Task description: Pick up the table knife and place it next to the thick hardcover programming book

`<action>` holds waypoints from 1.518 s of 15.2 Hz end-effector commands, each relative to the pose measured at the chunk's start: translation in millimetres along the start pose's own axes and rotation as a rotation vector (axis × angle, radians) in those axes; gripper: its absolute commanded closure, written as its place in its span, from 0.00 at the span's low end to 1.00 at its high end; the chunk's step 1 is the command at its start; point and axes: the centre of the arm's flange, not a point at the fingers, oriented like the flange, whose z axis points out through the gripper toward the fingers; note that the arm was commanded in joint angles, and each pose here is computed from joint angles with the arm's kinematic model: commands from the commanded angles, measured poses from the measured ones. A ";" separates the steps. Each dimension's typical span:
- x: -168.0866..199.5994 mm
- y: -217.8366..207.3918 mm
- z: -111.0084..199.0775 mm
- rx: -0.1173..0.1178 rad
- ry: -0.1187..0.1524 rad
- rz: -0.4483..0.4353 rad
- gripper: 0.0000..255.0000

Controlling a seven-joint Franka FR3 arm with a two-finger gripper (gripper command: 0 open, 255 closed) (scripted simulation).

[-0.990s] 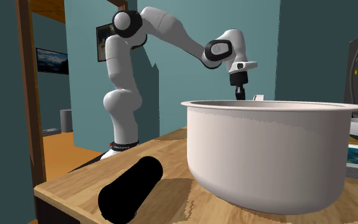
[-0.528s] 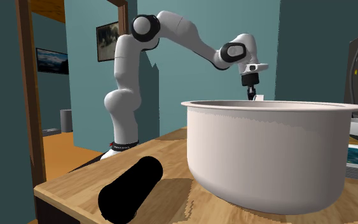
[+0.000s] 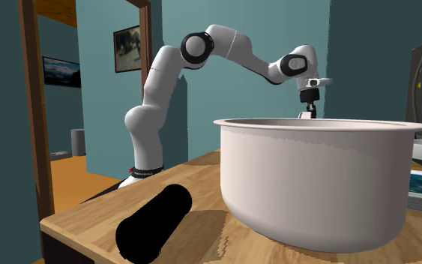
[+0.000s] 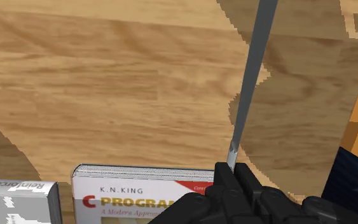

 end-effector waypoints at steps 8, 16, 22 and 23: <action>34.6 -61.2 21.1 0.000 0.000 0.001 1.00; 28.3 -60.5 62.8 0.000 0.000 0.001 1.00; 23.5 -59.9 94.2 0.000 0.000 0.001 1.00; 23.5 -59.9 94.2 0.000 0.000 0.001 1.00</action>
